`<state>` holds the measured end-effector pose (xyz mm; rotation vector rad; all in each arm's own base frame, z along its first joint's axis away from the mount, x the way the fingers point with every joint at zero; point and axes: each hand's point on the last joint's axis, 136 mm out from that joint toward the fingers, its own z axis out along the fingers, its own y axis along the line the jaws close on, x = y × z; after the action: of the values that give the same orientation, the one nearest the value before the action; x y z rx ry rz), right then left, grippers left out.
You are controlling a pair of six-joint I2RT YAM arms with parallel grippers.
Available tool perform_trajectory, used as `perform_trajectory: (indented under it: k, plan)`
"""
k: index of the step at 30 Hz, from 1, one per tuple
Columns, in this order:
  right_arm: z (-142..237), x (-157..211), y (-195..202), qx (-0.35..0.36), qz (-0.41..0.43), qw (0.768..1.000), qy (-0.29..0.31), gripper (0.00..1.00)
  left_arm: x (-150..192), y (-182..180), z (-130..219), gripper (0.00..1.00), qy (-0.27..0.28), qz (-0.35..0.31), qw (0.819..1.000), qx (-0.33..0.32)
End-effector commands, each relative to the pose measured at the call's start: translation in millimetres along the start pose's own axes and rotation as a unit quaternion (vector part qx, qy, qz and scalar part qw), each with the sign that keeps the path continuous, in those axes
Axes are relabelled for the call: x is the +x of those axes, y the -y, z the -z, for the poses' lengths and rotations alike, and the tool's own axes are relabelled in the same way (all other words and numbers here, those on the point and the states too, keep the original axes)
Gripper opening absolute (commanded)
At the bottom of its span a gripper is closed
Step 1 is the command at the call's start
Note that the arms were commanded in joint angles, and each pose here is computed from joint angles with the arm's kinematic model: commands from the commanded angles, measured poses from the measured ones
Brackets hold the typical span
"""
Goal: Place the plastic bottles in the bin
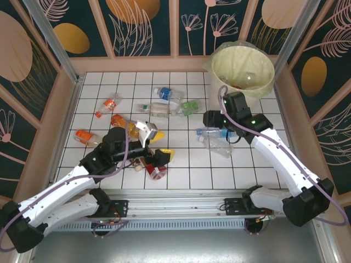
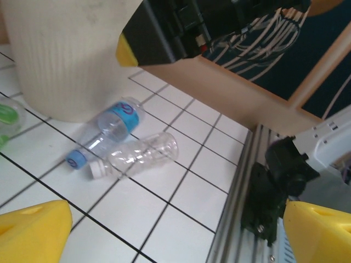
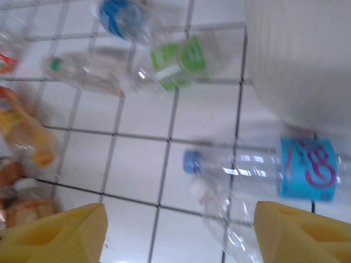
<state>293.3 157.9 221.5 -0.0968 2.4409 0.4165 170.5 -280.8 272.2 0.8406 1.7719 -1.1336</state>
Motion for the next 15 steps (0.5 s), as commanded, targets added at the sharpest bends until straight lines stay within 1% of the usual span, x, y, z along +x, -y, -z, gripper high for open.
perform_trajectory:
  k: [1,6,9,15]
  plan:
    - [-8.7,45.3,24.6,0.043,-0.035,0.997,-0.054,0.77,-5.0,17.7,1.0,0.99,0.001,-0.003,0.999,0.043]
    - [-33.1,76.2,30.4,0.036,-0.042,0.994,-0.093,0.87,-5.6,16.3,2.4,0.99,0.004,-0.008,0.999,0.037]
    - [-48.6,90.1,39.4,0.057,-0.037,0.990,-0.121,0.88,-5.7,13.6,2.7,0.99,0.007,-0.010,0.999,0.029]
    - [-66.8,103.0,52.5,0.077,-0.028,0.987,-0.141,0.89,-4.7,11.5,3.0,0.99,0.010,-0.011,1.000,0.024]
